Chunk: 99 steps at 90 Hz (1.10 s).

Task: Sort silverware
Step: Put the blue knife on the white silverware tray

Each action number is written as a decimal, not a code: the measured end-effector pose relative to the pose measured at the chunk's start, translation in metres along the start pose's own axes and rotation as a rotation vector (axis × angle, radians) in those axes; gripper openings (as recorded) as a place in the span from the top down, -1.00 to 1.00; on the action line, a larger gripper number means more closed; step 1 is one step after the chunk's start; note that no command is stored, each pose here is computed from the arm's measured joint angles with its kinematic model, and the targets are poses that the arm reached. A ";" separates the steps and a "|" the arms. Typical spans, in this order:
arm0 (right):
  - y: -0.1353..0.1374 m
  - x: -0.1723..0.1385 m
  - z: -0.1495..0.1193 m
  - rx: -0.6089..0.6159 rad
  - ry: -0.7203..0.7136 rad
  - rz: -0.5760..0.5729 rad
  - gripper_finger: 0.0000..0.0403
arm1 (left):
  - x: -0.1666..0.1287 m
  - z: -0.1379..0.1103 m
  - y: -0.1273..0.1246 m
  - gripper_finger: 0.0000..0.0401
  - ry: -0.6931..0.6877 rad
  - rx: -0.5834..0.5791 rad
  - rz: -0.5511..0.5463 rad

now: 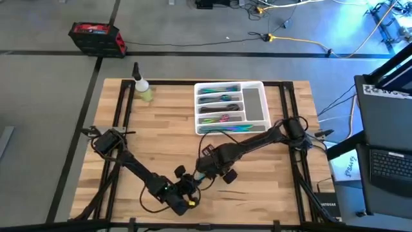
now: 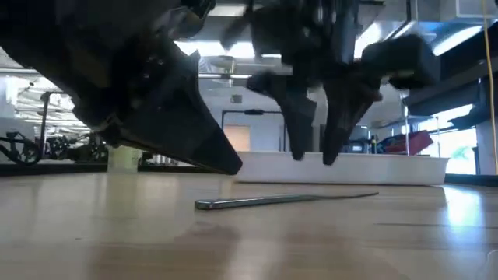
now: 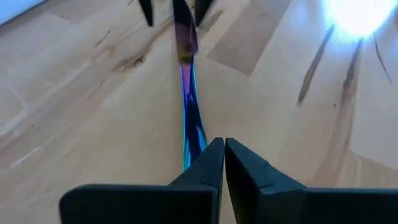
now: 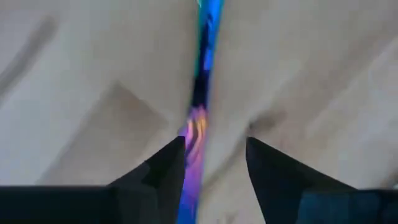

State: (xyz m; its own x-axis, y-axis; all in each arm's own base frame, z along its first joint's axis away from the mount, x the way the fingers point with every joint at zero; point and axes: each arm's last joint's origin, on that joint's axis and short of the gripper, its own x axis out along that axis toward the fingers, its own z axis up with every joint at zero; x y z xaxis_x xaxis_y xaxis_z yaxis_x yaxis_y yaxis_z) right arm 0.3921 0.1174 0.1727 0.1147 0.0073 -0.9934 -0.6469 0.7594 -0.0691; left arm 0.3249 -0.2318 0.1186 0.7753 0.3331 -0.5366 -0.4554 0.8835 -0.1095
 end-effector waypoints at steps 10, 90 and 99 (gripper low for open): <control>-0.004 0.012 -0.012 0.019 0.053 0.002 0.44 | 0.000 0.000 0.000 1.00 0.001 0.000 0.000; 0.008 0.023 -0.024 0.170 0.036 0.051 1.00 | -0.017 -0.013 -0.009 0.93 -0.019 -0.083 -0.025; 0.007 0.016 -0.022 0.195 0.004 0.037 1.00 | -0.017 -0.012 -0.011 0.75 -0.025 -0.072 -0.041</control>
State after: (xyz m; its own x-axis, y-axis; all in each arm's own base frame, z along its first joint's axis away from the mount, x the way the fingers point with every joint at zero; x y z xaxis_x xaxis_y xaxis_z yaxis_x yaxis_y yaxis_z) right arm 0.3727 0.1082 0.1545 0.0908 0.0354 -0.9952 -0.4924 0.8703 -0.0139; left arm 0.3118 -0.2511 0.1192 0.8043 0.3057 -0.5095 -0.4525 0.8709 -0.1917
